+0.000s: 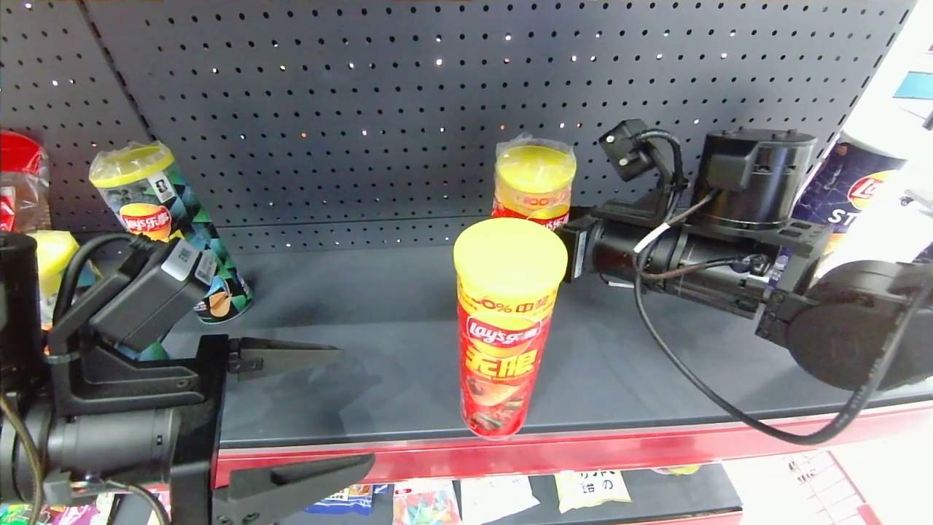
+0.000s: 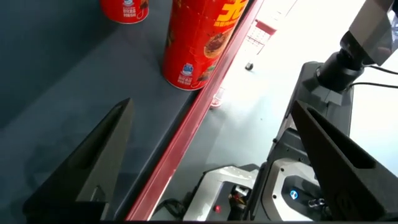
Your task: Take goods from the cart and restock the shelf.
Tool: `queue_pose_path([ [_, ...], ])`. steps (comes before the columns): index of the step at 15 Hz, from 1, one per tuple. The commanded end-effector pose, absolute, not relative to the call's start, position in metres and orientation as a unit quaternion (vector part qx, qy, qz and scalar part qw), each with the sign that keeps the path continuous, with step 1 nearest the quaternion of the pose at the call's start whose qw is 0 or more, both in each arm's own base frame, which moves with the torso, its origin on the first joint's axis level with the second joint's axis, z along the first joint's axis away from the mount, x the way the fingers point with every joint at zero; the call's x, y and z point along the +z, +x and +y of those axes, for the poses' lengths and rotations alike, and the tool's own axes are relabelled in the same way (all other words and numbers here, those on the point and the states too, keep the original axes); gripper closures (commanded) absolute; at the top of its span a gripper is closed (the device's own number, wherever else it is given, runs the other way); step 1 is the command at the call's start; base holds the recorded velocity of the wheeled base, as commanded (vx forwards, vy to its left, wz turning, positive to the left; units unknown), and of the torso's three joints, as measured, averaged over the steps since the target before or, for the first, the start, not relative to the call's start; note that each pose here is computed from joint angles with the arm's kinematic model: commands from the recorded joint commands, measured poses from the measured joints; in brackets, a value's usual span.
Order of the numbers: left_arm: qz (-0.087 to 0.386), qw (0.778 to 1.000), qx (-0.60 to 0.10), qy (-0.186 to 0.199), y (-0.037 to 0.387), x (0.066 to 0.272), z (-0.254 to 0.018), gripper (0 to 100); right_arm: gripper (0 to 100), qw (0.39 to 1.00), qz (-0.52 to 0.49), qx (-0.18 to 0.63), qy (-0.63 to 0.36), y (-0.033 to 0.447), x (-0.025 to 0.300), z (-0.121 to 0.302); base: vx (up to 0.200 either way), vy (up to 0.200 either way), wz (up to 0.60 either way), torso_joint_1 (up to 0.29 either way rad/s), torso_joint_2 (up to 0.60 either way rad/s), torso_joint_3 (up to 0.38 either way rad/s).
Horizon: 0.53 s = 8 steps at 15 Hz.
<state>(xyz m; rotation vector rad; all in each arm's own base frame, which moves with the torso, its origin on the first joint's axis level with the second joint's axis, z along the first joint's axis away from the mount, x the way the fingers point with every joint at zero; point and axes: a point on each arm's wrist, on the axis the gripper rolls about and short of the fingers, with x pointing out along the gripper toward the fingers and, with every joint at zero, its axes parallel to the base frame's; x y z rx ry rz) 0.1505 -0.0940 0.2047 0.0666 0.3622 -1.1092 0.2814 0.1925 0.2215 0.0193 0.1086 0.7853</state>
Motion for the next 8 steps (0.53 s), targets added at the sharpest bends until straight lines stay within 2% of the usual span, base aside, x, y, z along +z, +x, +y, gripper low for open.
queue_pose_path([
  [1,0.174,0.834,-0.523,0.031,0.152,0.204,-0.095,0,0,0.922,0.037,0.385,0.013,0.261,0.235,0.181,0.0,0.0,0.0,0.0,0.0,0.0],
  [5,0.169,0.837,-0.519,0.033,0.154,0.207,-0.096,0,0,0.923,0.038,0.383,0.012,0.242,0.236,0.167,0.0,0.0,0.0,0.0,0.0,0.0],
  [8,0.178,0.851,-0.493,0.039,0.159,0.205,-0.097,0,0,0.925,0.038,0.378,0.012,0.22,0.236,0.151,0.0,0.0,0.0,0.0,0.0,0.0],
])
